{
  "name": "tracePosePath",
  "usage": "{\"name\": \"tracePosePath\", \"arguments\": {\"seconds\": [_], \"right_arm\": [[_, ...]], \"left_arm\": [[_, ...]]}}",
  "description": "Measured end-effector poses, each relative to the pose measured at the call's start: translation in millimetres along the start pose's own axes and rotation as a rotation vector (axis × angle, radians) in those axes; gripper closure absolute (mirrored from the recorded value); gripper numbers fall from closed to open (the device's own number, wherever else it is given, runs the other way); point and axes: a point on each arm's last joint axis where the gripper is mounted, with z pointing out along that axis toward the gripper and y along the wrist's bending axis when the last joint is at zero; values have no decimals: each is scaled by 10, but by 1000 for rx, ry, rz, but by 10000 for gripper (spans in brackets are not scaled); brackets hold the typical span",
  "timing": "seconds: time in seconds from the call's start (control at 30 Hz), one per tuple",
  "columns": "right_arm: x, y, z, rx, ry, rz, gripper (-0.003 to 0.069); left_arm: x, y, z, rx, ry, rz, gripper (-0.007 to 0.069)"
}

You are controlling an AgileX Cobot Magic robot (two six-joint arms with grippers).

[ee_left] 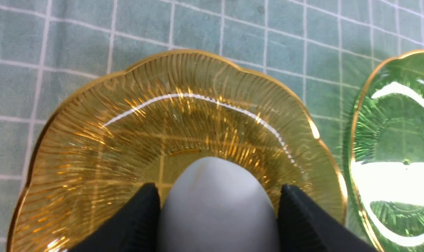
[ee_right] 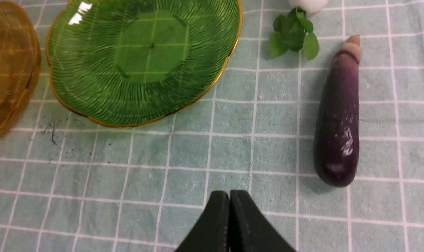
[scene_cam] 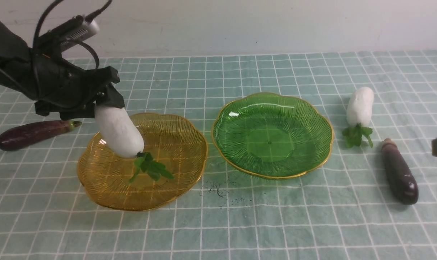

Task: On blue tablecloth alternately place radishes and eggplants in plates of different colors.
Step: 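Pick up the white radish and place it in the left plate, then place the white radish onto the plate beside the other radish with the right gripper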

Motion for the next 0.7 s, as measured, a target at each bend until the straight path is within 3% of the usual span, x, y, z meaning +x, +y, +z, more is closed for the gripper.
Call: {"name": "tracePosePath", "arguments": {"seconds": [0.23,0.43,0.53,0.6,0.63,0.7], "right_arm": [[-517,-170,441,25,49,71,673],[-878,-389,834,63,48,122,658],[-1043,-496,1167,78,54,124,605],[-1176,-569,1419,82,49,128,542],[-1210,-617,1591,86,52,132,473],[-1265,-708,1915,91,65,137,358]], "left_arm": [[71,144,347,-28,100,-19,229],[68,143,338,-30,102,-11,136],[63,130,287,-36,97,9,108],[64,102,178,-46,99,41,141],[70,91,115,-57,104,63,192],[75,37,-121,-91,95,134,370]]}}
